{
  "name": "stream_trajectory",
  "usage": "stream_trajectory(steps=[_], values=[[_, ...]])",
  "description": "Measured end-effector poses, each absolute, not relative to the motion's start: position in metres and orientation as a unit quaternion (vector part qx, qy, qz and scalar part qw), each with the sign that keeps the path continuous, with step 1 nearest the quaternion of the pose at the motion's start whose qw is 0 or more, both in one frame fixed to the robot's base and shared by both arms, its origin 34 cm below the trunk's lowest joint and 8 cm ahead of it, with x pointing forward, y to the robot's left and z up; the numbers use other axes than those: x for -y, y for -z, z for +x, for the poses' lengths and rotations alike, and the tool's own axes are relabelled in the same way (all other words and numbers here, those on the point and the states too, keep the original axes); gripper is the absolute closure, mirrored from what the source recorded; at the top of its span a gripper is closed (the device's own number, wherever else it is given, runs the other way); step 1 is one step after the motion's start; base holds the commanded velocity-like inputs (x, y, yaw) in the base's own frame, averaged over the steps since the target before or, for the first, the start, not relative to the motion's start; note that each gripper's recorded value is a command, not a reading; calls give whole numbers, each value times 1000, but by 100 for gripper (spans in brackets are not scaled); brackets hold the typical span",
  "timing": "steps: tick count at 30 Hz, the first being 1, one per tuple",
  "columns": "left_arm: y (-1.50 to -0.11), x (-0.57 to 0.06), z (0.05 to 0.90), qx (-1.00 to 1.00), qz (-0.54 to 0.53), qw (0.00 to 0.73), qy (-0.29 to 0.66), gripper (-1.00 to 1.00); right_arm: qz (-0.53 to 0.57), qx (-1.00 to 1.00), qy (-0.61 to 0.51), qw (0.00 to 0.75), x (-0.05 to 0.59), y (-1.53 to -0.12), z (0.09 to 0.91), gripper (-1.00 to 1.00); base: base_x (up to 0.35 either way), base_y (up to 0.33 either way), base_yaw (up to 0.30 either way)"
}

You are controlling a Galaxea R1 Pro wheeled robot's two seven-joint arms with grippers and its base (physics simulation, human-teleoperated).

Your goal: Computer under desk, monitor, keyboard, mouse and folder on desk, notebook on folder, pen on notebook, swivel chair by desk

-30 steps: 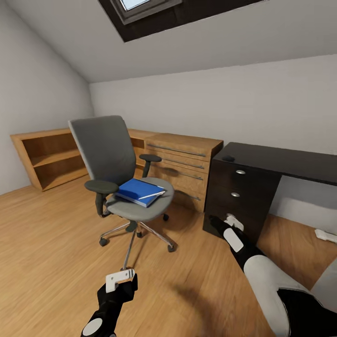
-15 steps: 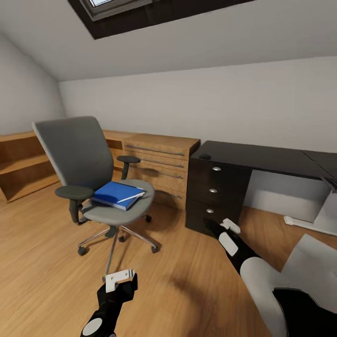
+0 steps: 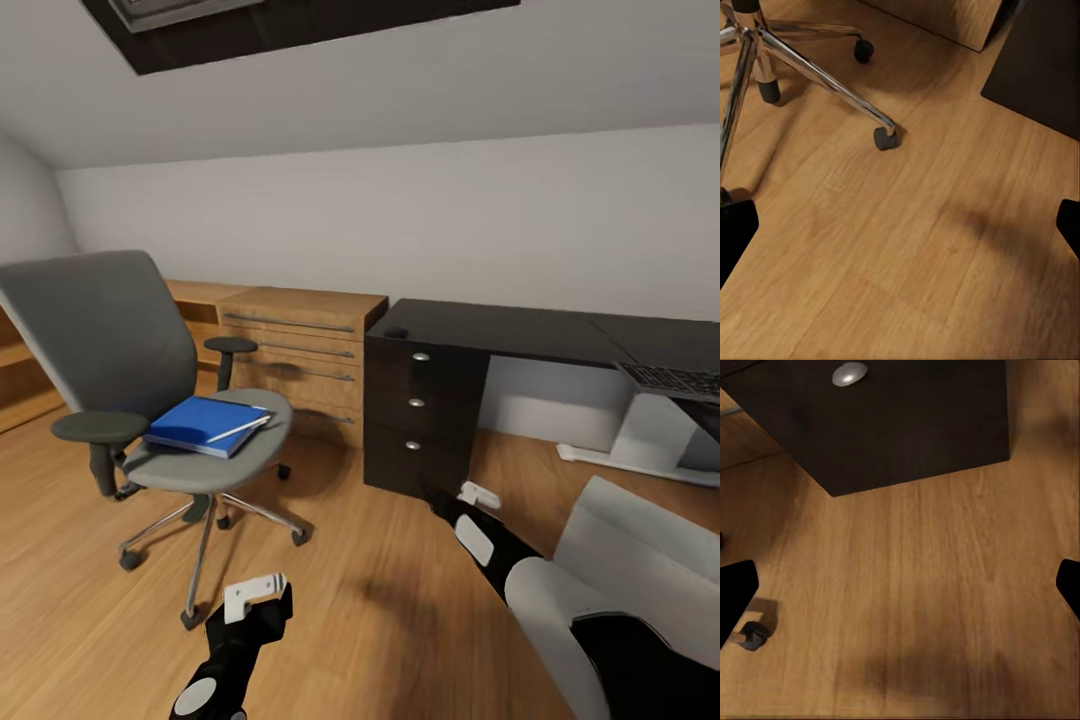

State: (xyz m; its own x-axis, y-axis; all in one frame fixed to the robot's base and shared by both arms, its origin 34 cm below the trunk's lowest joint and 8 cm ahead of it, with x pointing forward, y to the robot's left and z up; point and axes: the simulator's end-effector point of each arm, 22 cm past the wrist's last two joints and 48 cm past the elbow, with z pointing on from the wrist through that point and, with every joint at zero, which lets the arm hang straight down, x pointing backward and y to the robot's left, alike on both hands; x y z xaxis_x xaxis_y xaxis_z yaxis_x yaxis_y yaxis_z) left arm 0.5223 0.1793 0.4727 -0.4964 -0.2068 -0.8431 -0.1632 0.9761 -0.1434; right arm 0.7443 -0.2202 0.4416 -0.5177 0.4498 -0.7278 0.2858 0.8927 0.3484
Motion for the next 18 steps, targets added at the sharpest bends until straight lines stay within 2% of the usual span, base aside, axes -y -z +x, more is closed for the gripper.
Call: stream_trajectory(steps=[10,18], values=[[-473,-180,522,-865,-106,490,21,-100,185,-888,-69,415,215,-413,724,-100,0,0,-223],[-474,-180,523,-864,-103,492,18,-100,139,-901,-40,408,215,-402,715,-100,0,0,-32]])
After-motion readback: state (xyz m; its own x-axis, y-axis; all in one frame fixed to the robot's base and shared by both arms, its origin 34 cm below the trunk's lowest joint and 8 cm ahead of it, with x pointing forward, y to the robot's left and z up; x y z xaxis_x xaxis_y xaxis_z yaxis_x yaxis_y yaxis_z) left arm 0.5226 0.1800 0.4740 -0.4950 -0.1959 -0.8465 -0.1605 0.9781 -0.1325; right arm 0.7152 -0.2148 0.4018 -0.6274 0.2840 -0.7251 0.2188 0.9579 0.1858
